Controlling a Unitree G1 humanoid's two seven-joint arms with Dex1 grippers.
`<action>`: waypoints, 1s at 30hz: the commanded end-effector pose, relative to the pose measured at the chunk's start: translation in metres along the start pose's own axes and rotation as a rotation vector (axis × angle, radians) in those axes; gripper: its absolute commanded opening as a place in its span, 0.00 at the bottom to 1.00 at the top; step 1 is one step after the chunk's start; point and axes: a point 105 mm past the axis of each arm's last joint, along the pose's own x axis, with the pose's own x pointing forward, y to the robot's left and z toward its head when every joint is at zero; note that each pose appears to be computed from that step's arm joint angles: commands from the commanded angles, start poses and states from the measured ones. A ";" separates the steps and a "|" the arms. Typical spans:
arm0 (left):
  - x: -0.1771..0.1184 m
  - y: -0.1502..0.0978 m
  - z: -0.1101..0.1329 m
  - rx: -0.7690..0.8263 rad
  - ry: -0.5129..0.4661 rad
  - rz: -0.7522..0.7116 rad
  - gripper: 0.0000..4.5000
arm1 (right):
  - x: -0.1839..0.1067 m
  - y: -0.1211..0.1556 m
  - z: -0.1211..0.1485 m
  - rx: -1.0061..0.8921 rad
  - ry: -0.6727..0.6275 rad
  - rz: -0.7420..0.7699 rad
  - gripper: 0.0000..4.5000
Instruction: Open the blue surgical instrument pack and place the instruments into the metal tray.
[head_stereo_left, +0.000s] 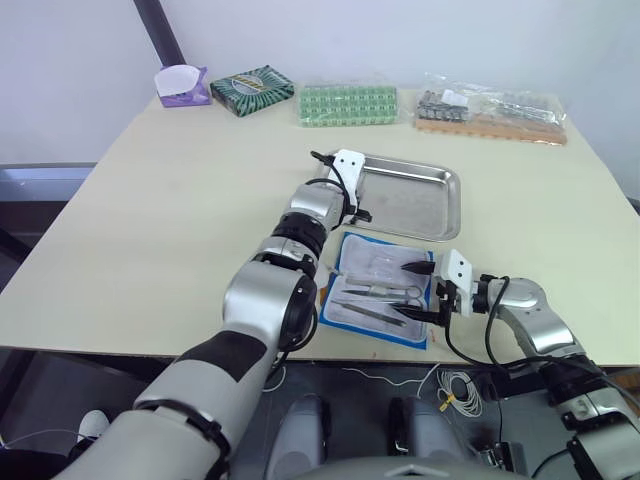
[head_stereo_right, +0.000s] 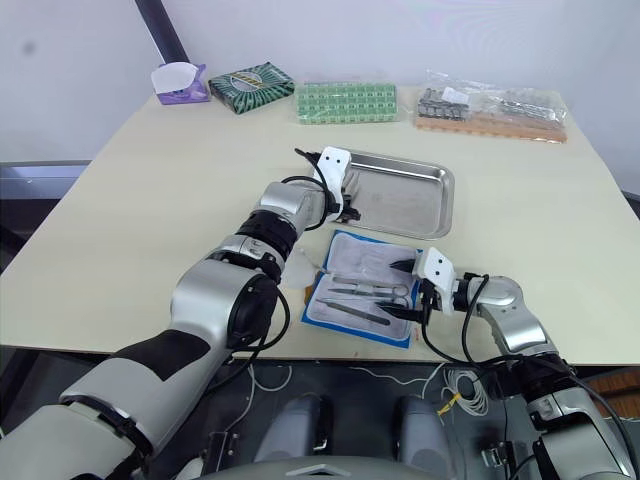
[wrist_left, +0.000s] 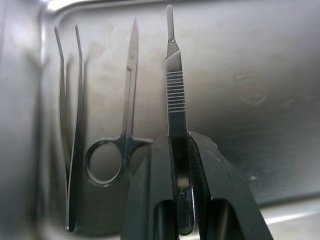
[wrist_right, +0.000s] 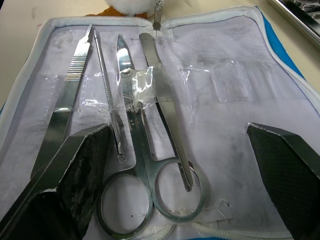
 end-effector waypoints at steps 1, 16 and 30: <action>-0.005 -0.003 0.023 0.000 -0.068 -0.004 0.01 | -0.018 0.024 -0.083 0.188 0.318 0.004 1.00; -0.012 -0.014 0.038 -0.060 -0.111 -0.088 0.57 | -0.018 0.022 -0.081 0.188 0.315 -0.001 1.00; -0.083 -0.037 0.056 0.098 -0.476 -0.457 0.57 | -0.019 0.018 -0.077 0.180 0.299 -0.012 1.00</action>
